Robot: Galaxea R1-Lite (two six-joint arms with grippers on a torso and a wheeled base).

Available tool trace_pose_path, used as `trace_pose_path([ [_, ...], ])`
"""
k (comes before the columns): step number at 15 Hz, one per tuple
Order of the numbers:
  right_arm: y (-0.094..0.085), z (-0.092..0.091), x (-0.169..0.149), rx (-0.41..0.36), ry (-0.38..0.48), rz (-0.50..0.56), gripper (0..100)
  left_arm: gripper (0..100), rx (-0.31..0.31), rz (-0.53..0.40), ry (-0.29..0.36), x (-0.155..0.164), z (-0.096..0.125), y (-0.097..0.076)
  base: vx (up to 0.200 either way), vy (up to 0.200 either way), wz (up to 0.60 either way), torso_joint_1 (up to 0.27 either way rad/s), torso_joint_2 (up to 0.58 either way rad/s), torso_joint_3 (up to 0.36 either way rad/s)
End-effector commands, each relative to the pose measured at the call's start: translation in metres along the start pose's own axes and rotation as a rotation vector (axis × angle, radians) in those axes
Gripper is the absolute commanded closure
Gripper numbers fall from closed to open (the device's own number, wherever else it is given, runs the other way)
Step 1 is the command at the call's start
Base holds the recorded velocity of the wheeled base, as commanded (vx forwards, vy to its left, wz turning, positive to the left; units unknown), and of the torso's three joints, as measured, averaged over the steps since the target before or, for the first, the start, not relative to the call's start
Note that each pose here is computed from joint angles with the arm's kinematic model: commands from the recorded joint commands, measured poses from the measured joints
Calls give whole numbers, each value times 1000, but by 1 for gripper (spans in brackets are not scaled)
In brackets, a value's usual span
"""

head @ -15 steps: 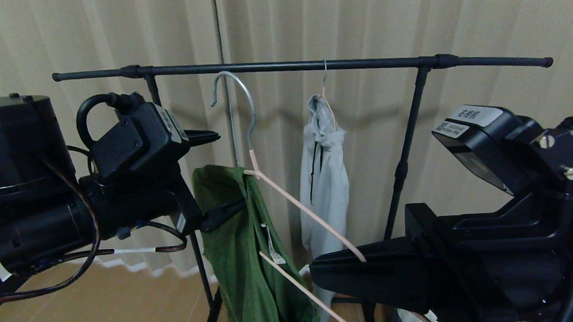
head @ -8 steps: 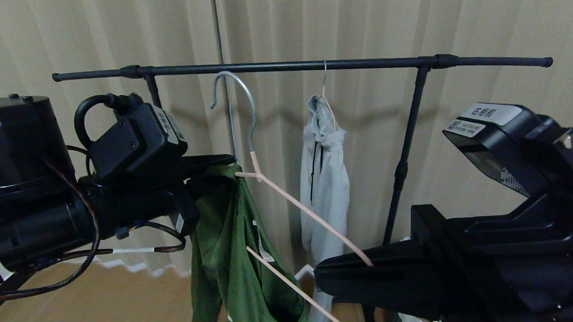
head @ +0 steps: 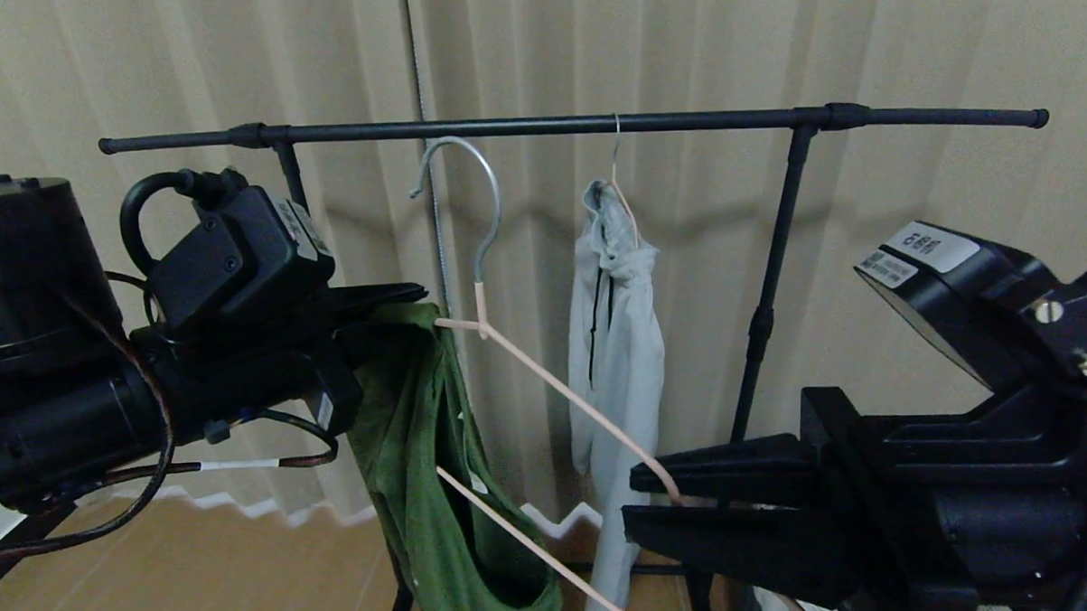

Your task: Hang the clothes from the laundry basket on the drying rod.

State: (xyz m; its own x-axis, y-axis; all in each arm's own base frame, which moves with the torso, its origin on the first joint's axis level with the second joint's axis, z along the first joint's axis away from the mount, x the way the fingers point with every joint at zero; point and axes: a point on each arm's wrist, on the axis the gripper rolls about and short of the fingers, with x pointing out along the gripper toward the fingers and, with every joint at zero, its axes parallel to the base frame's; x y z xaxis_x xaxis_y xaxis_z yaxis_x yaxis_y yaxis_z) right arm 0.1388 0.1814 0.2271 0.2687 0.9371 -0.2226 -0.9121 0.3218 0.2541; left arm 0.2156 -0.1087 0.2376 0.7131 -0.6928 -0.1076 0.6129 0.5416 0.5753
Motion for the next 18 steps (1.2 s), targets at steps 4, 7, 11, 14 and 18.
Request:
trace_pose_path([
  [4, -37, 1, -17, -142, -16, -270, 0, 100, -2, 170, 146, -10, -9, 2, 0, 0, 0, 0, 0, 0],
  [7, -51, 2, -22, -192, -13, -393, 0, 100, -4, 367, 368, -14, -21, -1, 0, 0, 0, 0, 0, 0],
  [11, -52, -8, -18, -178, 27, -417, 0, 100, -59, 475, 532, -18, -21, 4, 0, 0, 0, 0, 0, 0],
  [14, -57, -13, -8, -168, 55, -448, 0, 100, -178, 526, 582, -18, -9, 13, 0, 0, 0, 0, 0, 0],
  [18, -44, -30, 14, -151, 125, -356, 0, 100, -296, 462, 485, -11, 12, 6, 0, 0, 0, 0, 0, 0],
])
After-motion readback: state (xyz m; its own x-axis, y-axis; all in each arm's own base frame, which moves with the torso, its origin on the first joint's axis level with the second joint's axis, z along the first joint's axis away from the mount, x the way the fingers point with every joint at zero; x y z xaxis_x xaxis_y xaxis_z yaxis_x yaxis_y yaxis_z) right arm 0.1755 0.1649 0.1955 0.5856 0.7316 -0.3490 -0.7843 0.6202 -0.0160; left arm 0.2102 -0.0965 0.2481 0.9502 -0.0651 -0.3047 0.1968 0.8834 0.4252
